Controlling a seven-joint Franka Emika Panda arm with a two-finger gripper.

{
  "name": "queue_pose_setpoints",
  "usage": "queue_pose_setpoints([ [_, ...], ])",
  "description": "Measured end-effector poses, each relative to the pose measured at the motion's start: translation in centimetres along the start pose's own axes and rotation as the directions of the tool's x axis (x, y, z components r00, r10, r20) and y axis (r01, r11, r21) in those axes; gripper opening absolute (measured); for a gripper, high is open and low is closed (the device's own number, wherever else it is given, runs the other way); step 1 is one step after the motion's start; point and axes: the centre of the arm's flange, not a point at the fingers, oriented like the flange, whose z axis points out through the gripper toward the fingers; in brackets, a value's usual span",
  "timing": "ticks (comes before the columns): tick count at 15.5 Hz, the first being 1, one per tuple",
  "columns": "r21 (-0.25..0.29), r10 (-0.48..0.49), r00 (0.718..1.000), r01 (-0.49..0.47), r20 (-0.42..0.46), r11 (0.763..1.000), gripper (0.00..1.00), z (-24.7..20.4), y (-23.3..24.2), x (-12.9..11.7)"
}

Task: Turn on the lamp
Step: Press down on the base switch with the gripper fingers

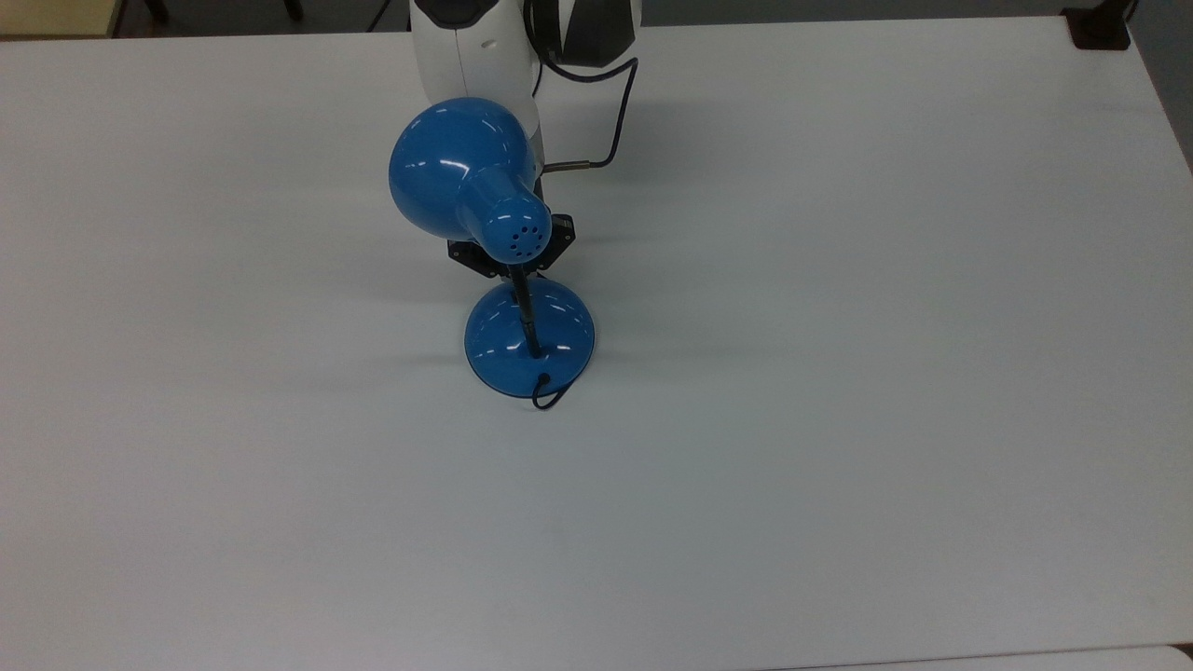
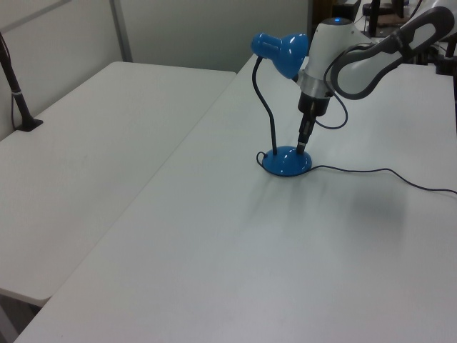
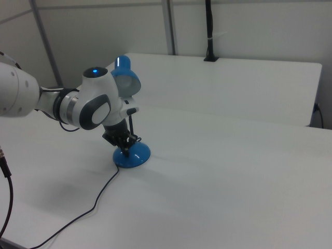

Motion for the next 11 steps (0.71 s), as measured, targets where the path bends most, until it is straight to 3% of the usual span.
queue_pose_setpoints([
  [11, -0.001, 0.0, 1.0, 0.0, -0.011, 1.0, 0.01, 0.42, 0.02, 0.15],
])
